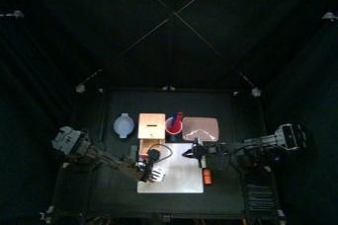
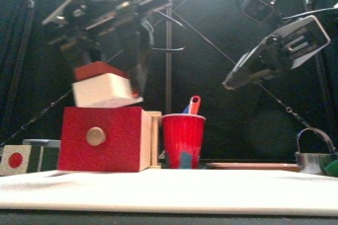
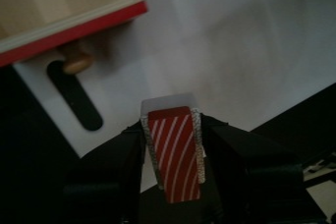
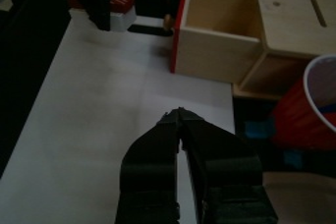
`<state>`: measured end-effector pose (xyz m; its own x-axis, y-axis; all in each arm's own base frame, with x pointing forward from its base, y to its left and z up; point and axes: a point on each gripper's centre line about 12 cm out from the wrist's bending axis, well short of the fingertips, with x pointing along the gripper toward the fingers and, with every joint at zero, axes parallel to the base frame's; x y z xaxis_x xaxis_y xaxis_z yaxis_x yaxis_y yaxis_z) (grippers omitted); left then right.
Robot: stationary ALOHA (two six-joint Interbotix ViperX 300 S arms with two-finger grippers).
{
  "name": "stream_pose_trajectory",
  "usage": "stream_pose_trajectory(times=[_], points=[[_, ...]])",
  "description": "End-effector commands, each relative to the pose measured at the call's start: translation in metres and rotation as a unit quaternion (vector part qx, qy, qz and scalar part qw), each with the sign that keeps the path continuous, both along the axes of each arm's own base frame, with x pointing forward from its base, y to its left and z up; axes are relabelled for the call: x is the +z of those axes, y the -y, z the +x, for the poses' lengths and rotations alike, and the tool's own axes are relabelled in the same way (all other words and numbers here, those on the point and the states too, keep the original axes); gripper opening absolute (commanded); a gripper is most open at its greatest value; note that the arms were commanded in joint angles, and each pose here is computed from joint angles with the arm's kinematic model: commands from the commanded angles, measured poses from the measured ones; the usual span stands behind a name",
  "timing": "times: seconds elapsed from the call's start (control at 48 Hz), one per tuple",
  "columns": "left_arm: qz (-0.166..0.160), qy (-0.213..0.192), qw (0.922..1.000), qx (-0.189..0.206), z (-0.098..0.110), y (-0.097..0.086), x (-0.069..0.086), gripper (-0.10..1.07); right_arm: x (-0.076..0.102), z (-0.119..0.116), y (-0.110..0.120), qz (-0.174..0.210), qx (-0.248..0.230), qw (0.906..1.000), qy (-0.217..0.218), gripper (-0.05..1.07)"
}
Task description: Put salmon sushi onto cutting board
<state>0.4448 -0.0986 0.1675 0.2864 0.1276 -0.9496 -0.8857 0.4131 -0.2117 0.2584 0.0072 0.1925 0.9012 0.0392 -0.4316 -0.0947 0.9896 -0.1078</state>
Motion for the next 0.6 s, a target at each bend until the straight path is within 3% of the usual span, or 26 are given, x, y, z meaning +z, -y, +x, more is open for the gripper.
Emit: stream_pose_trajectory(times=[0.0, 0.188, 0.396, 0.583], points=[[-0.011, 0.015, 0.9997, 0.013, 0.018, -0.011, 0.01, 0.6, 0.013, -0.013, 0.0, 0.002, 0.0, 0.9996, 0.028, 0.02], [-0.035, 0.016, 0.9988, 0.032, 0.041, -0.02, 0.007, 0.6, 0.0, -0.034, -0.001, -0.003, 0.003, 1.0, 0.006, 0.02], [-0.033, 0.002, 0.9985, 0.044, 0.045, -0.028, -0.006, 0.62, -0.007, -0.037, 0.0, -0.008, 0.002, 0.9999, -0.015, 0.02], [-0.046, 0.0, 0.9977, 0.051, 0.048, -0.033, -0.007, 0.9, -0.008, -0.038, 0.0, -0.012, 0.005, 0.9998, -0.015, 0.02]])
